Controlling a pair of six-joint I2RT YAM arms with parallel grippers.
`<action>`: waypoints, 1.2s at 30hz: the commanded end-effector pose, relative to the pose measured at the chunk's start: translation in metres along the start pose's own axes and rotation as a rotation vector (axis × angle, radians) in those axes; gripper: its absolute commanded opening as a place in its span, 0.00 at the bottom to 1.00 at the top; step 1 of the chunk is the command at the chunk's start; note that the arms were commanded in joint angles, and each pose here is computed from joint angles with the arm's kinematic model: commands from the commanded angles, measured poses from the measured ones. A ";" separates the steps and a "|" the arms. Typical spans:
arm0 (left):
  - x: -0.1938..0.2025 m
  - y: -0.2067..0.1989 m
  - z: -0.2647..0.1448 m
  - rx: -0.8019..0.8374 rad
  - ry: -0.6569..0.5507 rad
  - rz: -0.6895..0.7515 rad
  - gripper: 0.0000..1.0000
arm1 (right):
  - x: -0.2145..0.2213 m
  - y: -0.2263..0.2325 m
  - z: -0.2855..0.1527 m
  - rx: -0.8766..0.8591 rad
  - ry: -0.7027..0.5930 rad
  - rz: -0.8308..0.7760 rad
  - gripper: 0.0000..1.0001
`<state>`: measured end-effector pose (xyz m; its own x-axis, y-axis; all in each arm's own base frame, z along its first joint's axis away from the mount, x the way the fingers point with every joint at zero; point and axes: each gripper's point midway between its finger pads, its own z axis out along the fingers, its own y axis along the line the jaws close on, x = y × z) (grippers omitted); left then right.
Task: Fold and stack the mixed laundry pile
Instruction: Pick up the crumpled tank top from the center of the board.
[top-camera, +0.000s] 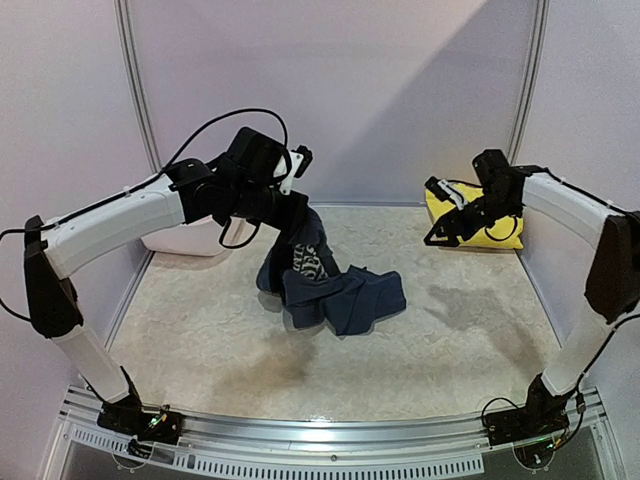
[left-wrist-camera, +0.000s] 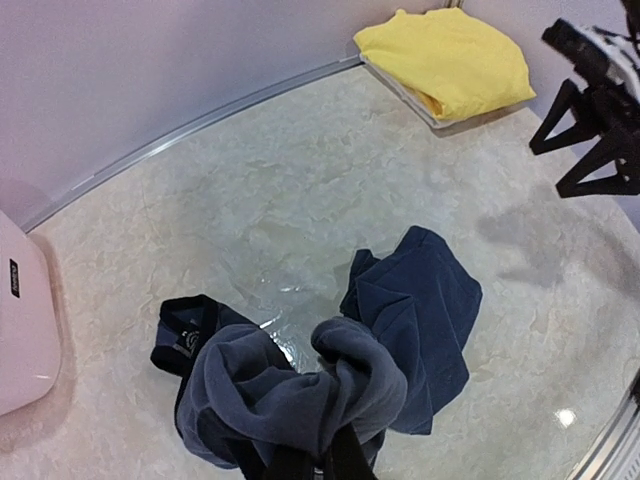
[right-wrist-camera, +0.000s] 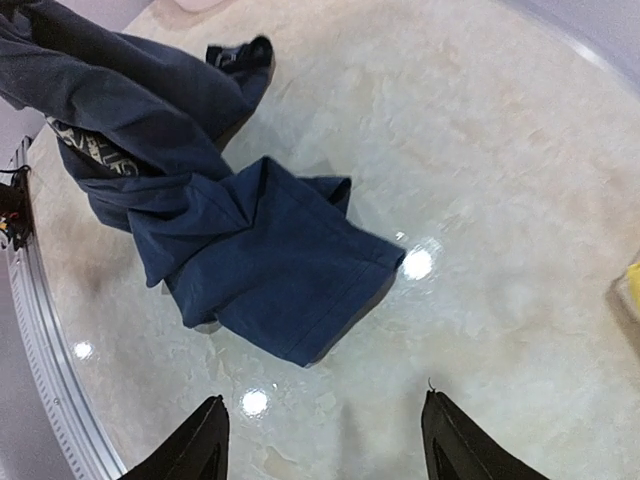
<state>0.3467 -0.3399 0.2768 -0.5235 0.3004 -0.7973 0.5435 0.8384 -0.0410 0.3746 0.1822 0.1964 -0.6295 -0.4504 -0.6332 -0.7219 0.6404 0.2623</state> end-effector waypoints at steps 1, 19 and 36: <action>0.011 0.005 0.004 0.001 0.012 -0.031 0.00 | 0.029 0.016 0.062 -0.165 0.145 0.099 0.66; 0.031 0.017 0.002 -0.021 0.037 -0.057 0.00 | 0.002 0.052 0.178 -0.366 0.293 0.100 0.70; 0.043 0.025 0.001 -0.027 0.047 -0.083 0.00 | 0.012 0.080 0.202 -0.441 0.352 0.065 0.27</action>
<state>0.3367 -0.3136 0.2311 -0.6052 0.2840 -0.7437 0.4958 0.8654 -0.0730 0.3685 0.3508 0.0652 -0.6789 -0.6446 -0.3515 -0.6930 0.4044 0.5968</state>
